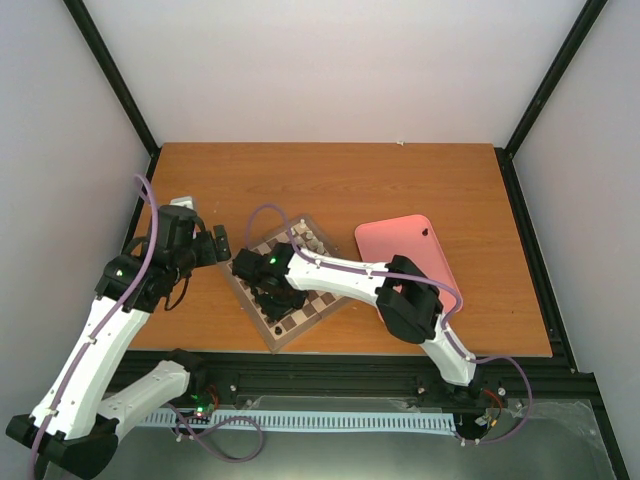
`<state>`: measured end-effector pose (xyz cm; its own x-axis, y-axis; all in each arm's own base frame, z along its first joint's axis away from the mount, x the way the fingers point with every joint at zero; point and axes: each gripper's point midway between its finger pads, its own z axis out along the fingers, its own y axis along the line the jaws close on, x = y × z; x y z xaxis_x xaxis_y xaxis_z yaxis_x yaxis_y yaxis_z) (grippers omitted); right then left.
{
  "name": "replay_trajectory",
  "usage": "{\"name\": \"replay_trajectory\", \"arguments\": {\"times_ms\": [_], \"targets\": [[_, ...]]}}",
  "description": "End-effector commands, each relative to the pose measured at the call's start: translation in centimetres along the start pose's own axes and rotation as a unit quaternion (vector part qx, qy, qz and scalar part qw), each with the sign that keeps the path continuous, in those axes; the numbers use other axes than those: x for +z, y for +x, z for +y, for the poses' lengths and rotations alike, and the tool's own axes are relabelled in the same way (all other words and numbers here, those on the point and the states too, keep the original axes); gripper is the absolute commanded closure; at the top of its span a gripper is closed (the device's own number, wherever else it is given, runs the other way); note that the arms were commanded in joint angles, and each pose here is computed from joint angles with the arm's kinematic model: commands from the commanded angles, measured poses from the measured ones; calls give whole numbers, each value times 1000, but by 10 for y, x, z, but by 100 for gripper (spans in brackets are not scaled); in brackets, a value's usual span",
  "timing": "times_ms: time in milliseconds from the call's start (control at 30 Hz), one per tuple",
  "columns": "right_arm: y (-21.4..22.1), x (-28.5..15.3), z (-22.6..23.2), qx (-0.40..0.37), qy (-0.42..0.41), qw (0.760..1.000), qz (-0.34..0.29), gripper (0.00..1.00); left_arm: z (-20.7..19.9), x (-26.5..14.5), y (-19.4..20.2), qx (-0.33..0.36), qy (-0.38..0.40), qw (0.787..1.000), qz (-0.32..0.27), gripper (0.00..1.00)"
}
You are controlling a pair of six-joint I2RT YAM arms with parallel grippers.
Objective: Set up the chess pieces on the board
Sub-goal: Place the chess piece on the chessboard, then pick up the chess piece from the storage box.
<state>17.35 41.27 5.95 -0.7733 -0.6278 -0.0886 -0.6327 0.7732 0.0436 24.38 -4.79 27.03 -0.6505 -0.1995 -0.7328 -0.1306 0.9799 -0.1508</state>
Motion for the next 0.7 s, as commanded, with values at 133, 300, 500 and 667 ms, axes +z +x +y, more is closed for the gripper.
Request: {"name": "replay_trajectory", "arguments": {"times_ms": [133, 300, 500, 667], "targets": [[-9, -51, 18, -45, -50, 996, -53, 65, -3, -4, -3, -2, 9, 1000, -6, 0], [-21, -97, -5, -14, -42, 994, -102, 61, -4, -4, -5, -3, 10, 1000, -9, 0], [-34, -137, -121, 106, 8, 984, -142, 50, -4, -3, -4, -4, 11, 1000, -7, 0], [-18, -118, -250, 222, 65, 965, -125, 40, -7, -1, -5, -2, 13, 1000, -4, 0]]}}
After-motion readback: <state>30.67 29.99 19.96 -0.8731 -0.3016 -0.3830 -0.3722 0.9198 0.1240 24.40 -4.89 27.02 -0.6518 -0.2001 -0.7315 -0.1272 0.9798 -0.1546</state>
